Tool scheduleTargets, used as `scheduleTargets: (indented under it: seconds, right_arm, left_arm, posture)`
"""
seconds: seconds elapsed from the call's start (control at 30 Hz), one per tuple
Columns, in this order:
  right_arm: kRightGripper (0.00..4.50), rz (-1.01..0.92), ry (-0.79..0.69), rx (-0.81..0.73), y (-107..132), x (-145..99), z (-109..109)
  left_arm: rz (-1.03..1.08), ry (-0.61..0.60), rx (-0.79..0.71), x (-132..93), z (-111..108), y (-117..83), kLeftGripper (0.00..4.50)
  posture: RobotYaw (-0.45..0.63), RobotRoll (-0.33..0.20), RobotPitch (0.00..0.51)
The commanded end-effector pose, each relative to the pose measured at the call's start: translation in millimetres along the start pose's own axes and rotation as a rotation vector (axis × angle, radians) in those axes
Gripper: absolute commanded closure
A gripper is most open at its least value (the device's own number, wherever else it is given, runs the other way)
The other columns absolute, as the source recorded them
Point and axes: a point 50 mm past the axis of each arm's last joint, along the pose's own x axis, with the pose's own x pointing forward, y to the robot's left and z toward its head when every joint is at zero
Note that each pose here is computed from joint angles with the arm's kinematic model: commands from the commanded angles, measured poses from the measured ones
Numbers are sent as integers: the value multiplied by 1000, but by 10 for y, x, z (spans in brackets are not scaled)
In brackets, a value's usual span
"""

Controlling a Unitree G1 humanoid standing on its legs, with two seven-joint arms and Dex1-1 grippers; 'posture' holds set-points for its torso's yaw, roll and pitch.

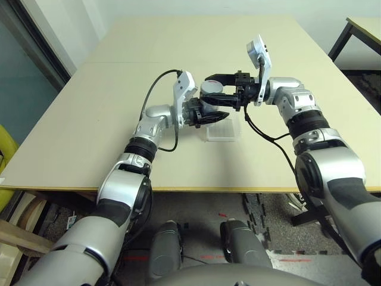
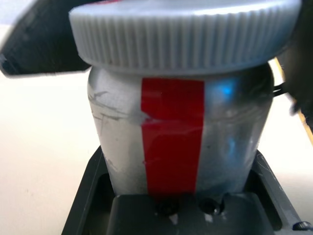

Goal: Pour the medicine from the bottle into the box.

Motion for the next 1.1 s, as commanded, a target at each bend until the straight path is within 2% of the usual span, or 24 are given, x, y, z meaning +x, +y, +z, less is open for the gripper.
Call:
scheduleTargets:
  seconds: [0.03, 0.5, 1.1]
  right_arm:
    - [0, 6, -21, -21, 3, 29, 82]
    - [0, -41, -8, -13, -40, 4, 48]
    - [0, -175, 18, 6, -148, -325, -19]
  left_arm:
    - [3, 18, 26, 34, 39, 17, 1804]
    - [-22, -2, 28, 5, 46, -1, 1804]
    - [-44, -47, 15, -96, 124, 22, 1804]
  posture:
    - [-215, 0, 34]
    - [-199, 0, 26]
    - [-196, 0, 17]
